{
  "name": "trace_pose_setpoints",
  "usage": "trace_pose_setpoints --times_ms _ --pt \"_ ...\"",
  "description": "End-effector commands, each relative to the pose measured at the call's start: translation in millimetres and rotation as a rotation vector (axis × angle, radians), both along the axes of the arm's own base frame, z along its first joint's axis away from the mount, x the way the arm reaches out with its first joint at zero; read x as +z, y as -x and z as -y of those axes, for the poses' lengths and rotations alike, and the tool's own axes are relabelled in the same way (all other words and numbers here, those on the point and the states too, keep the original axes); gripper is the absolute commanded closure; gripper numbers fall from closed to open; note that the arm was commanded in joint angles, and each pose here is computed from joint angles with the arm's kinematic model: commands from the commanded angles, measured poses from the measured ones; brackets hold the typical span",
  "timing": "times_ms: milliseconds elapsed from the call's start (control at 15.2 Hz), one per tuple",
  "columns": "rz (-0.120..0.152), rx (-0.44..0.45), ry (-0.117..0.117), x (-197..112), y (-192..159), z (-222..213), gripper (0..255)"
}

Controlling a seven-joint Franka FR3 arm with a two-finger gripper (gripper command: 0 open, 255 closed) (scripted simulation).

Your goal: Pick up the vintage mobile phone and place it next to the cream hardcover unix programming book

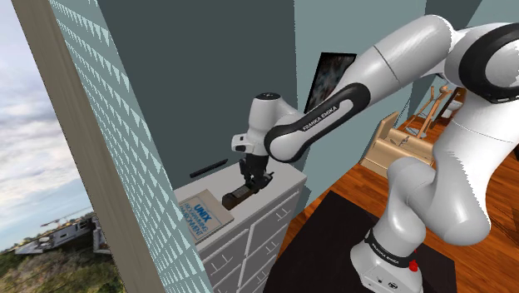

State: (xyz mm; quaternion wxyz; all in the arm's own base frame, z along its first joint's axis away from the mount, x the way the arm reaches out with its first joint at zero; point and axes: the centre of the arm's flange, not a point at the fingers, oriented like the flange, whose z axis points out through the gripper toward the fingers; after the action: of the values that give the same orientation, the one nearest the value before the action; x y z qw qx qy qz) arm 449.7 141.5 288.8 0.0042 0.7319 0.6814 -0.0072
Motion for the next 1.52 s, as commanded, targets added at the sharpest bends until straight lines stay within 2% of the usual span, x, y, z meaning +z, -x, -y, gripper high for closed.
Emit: trace_pose_setpoints --times_ms 0,924,1452 --pt "0.0 -0.001 0.0 -9 0 -1 255" --pt "0.0 -0.001 0.0 -85 0 -1 255" --pt "0.0 -0.001 0.0 -85 0 -1 255"
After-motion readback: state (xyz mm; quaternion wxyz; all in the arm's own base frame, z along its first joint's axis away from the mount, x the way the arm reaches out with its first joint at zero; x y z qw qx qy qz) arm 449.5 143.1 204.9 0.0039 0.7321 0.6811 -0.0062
